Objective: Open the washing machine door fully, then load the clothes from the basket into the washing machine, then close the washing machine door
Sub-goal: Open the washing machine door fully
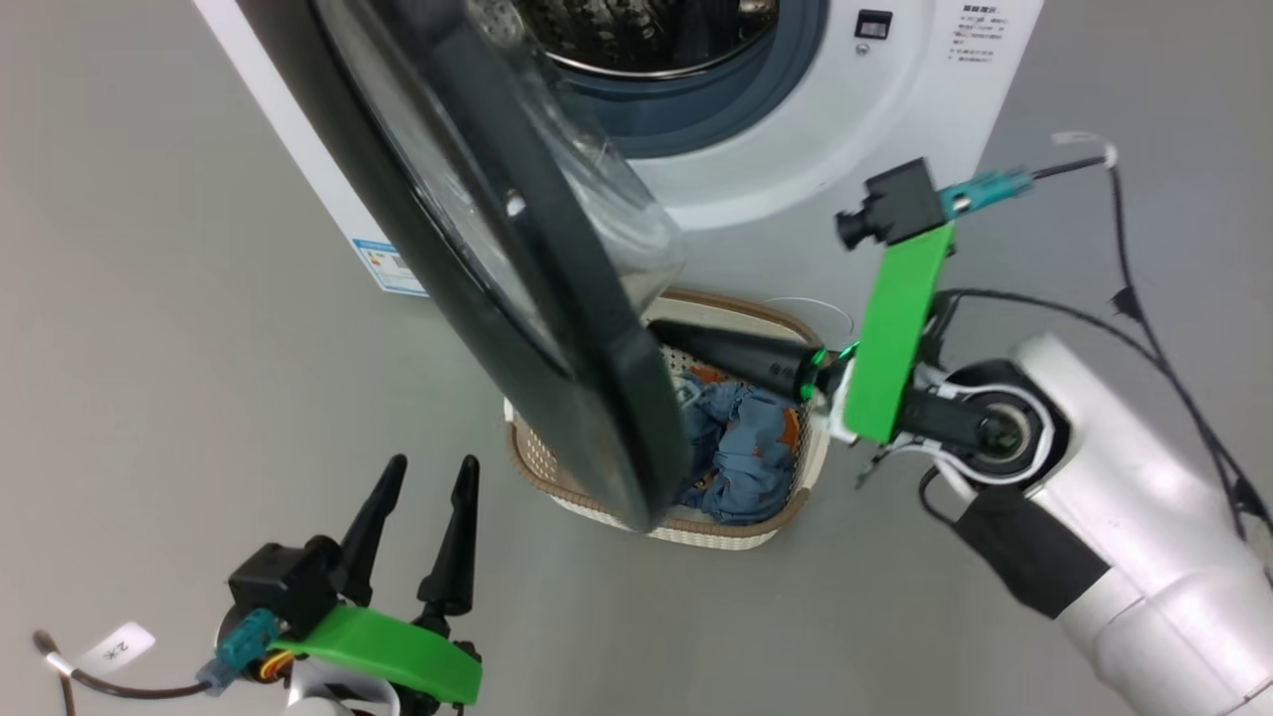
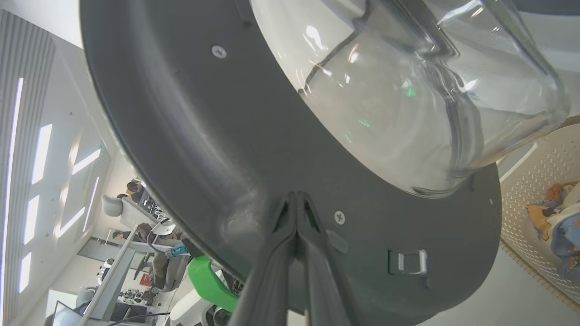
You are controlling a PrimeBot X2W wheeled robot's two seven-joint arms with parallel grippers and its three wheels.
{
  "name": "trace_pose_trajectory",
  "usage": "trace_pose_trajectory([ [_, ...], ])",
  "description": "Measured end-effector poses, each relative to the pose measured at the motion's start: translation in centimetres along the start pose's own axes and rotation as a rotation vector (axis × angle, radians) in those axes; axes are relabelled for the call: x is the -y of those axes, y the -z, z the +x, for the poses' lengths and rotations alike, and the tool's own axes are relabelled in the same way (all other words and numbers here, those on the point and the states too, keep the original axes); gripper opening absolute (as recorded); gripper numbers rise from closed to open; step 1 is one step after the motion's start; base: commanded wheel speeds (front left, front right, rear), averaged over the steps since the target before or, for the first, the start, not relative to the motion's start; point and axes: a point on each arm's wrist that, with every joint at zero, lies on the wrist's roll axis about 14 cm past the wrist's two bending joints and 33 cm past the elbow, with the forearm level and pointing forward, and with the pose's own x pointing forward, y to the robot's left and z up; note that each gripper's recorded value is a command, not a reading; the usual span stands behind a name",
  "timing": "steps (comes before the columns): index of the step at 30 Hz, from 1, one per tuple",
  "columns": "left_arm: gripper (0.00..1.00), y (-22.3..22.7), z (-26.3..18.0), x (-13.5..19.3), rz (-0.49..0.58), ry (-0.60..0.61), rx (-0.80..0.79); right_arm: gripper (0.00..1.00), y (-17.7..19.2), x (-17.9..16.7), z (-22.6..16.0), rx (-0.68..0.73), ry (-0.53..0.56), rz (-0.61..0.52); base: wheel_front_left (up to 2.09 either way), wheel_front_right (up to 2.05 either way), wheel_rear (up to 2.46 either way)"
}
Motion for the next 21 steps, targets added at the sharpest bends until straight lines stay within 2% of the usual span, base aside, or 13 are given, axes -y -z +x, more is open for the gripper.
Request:
trace_pose_trajectory([
  [9,1.00,-0.4,-1.0,-0.9,0.013,-0.030,0.008,0.00,3.5,-2.3,2.2,-0.102,-0.069,-0.003,0.00,0.00,0.00],
  [16,1.00,-0.8,-0.9,-1.3,0.021,-0.037,0.019,0.00,2.8,-2.7,2.3,-0.049,-0.073,0.003,0.00,0.00,0.00],
  [17,1.00,-0.8,-0.9,-1.2,0.021,-0.036,0.021,0.11,2.6,-2.7,2.1,-0.034,-0.068,-0.001,0.00,0.00,0.00],
  [18,1.00,-0.9,-0.9,-1.2,0.022,-0.032,0.022,0.38,2.2,-2.6,2.0,-0.014,-0.061,-0.003,0.00,0.00,0.00],
  [19,1.00,-0.9,-0.9,-1.1,0.025,-0.028,0.023,0.49,1.9,-2.4,1.7,0.009,-0.052,0.002,0.00,0.00,0.00],
  [20,1.00,-1.0,-0.9,-1.1,0.029,-0.024,0.024,0.88,1.6,-2.1,1.3,0.032,-0.042,0.010,0.00,0.00,0.00],
  [21,1.00,-1.1,-0.9,-1.1,0.034,-0.019,0.024,1.00,1.6,-1.6,1.0,0.047,-0.027,0.018,0.00,0.00,0.00],
])
